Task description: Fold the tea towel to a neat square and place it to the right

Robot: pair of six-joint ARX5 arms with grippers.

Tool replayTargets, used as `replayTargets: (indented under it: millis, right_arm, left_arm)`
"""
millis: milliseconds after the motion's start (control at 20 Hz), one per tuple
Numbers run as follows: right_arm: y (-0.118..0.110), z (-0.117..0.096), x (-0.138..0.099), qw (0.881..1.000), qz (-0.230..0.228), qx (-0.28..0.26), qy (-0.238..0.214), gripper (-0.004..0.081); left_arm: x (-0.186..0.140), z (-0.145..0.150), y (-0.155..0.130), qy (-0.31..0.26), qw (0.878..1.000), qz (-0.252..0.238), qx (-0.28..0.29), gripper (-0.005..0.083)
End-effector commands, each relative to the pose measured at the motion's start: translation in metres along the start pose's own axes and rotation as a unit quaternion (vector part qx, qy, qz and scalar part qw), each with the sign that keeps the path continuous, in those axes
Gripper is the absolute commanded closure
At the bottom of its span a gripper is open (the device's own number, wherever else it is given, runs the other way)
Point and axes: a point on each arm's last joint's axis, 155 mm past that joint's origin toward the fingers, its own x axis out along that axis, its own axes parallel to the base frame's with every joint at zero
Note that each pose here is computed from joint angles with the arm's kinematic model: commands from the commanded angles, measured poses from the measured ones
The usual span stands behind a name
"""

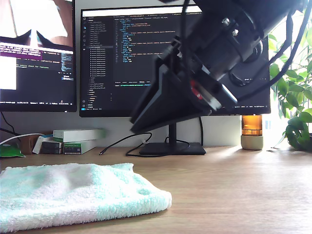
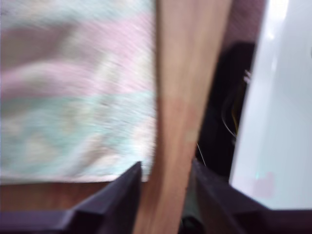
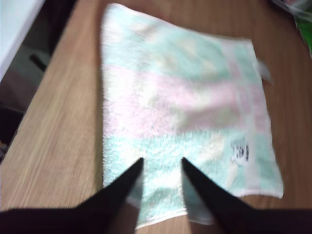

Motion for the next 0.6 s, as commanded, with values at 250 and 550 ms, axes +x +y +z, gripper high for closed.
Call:
replayTargets:
  millis: [250,550]
  right_arm:
    - [0.000,0.000,0.002,1.000,-0.003,-0.012,-0.001,0.0496]
    - [-0.003,0.001,0.002,1.000,-0.010,-0.014,-0.005,0.0497]
  left_arm:
    - [0.025,-0.011,0.019,0.026,0.998,0.036,0.051,0.0379]
    - [0.035,-0.013,0.021,0.035,0.997,0.026,0.067,0.0380]
